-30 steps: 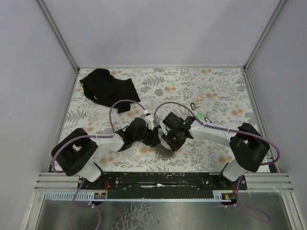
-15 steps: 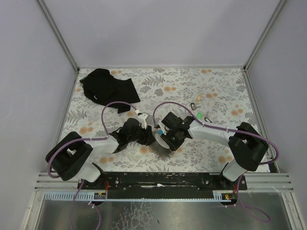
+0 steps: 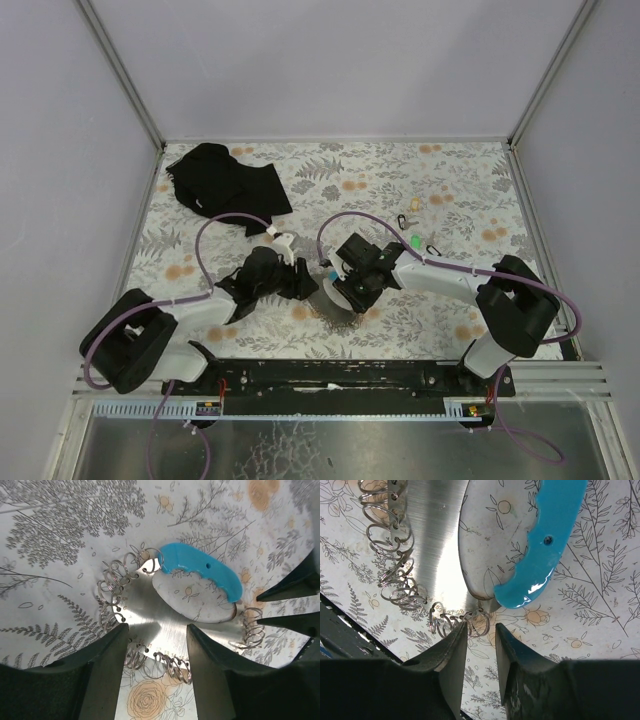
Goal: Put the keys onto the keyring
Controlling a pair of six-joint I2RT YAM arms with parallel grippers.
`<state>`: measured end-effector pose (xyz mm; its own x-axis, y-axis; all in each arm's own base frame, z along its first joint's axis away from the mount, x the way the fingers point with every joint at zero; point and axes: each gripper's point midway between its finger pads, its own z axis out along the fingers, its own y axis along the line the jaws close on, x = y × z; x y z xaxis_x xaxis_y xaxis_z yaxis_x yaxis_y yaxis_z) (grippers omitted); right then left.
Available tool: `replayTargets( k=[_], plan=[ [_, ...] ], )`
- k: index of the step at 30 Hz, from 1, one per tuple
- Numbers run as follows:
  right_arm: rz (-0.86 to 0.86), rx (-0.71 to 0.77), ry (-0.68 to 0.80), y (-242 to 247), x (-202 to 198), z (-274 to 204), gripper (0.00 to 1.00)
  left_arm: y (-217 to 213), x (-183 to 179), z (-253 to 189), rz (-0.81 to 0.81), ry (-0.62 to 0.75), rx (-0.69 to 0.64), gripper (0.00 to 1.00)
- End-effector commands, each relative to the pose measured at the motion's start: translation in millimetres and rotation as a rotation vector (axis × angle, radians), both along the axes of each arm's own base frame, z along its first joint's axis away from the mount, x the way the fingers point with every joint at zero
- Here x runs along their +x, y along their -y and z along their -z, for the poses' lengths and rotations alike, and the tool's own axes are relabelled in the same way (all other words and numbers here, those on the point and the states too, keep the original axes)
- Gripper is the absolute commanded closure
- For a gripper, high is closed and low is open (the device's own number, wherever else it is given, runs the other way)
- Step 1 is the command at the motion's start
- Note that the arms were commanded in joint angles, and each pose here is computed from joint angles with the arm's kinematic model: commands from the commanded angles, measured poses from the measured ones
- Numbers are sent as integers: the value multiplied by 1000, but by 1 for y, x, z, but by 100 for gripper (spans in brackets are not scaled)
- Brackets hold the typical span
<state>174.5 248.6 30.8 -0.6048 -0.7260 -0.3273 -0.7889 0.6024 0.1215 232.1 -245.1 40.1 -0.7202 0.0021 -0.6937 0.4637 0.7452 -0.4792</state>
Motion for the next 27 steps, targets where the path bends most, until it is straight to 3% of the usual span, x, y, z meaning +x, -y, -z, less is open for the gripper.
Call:
replayTargets(
  k=[1, 15, 27],
  plan=[
    [-39, 33, 17, -10, 2, -7, 64, -1, 12, -31, -42, 99, -84, 49],
    [-57, 1, -18, -9, -2, 4, 71, -8, 11, -43, -62, 134, -103, 46],
    [-72, 26, 26, -13, 5, -3, 99, 5, 3, -44, 26, 128, -149, 47]
  ],
)
